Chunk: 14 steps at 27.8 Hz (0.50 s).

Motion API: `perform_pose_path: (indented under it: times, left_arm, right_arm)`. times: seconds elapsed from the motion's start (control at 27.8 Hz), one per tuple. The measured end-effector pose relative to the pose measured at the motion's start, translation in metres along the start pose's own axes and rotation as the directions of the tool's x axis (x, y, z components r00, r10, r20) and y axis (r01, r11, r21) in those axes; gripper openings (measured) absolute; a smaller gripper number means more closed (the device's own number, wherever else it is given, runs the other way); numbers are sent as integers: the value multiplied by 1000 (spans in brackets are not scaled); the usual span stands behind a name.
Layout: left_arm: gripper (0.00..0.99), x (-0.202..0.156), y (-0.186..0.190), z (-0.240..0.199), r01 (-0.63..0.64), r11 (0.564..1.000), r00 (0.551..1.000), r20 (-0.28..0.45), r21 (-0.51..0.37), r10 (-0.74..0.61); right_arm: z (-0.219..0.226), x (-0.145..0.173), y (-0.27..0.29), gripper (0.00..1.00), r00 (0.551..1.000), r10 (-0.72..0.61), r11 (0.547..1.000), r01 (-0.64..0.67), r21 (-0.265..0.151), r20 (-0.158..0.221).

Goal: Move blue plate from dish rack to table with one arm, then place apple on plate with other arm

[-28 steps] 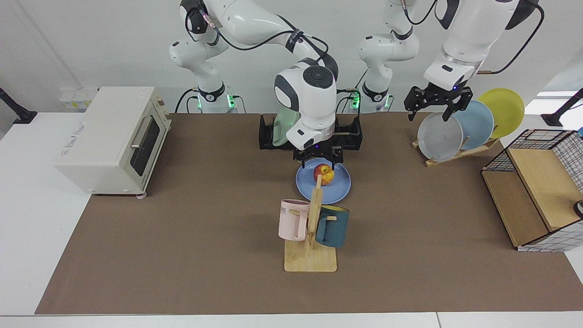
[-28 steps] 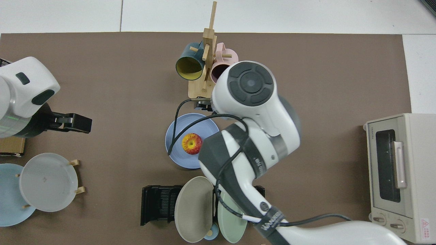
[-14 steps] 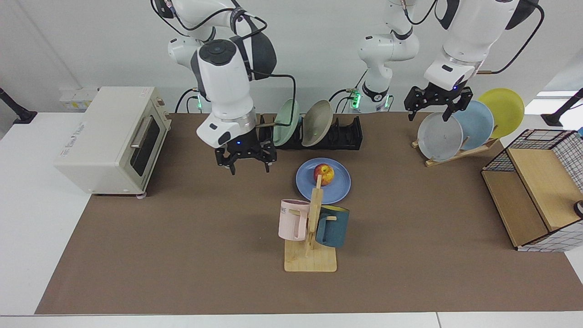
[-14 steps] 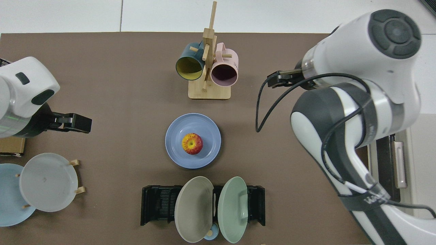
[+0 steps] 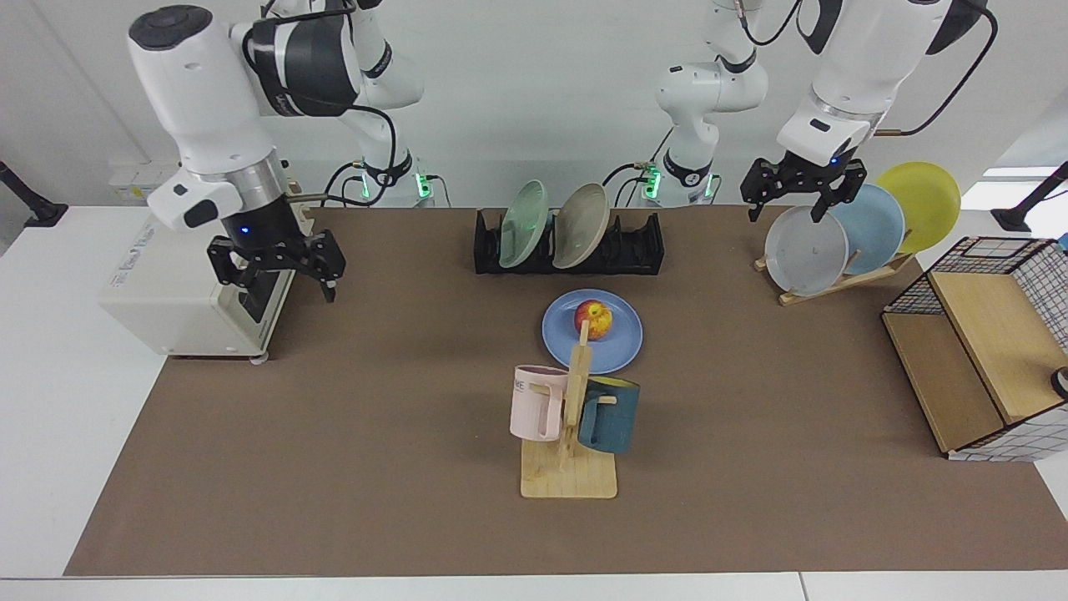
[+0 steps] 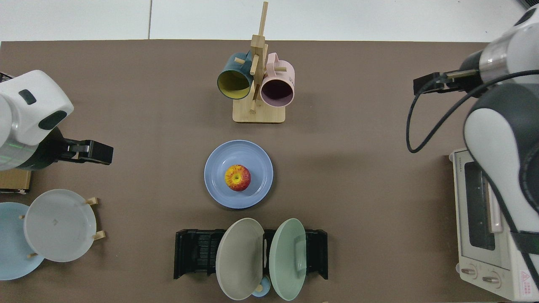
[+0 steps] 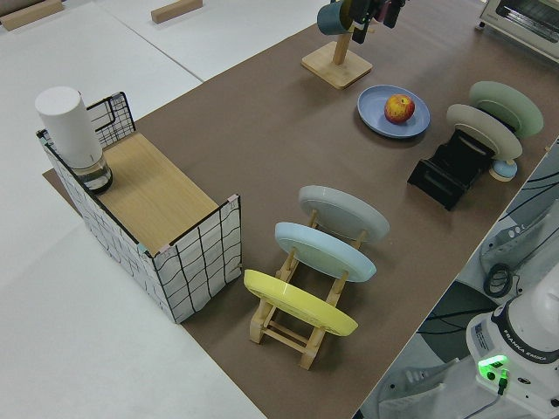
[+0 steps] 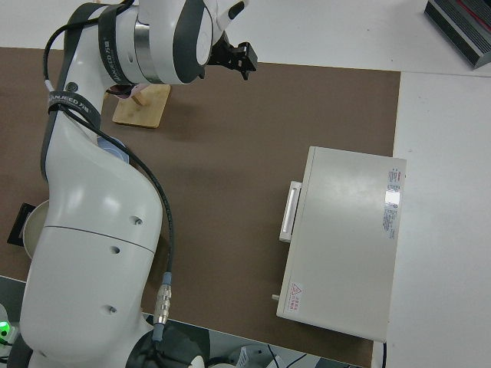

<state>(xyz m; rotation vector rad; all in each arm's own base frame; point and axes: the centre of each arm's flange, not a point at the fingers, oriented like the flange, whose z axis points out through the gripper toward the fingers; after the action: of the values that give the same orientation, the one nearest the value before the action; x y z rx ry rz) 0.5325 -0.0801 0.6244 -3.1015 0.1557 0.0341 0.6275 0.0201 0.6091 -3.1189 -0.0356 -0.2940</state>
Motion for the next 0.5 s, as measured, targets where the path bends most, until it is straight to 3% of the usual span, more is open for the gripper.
perform_pose_path:
  times: [0.36, 0.5]
  left_arm:
    - [991, 0, 0, 0, 0, 1000, 1000, 0, 0, 0]
    - [991, 0, 0, 0, 0, 1000, 1000, 0, 0, 0]
  right_arm:
    - [-23, -22, 53, 1000, 995, 83, 997, -83, -7, 62]
    - [-25, -31, 70, 1000, 994, 50, 999, -50, -3, 94]
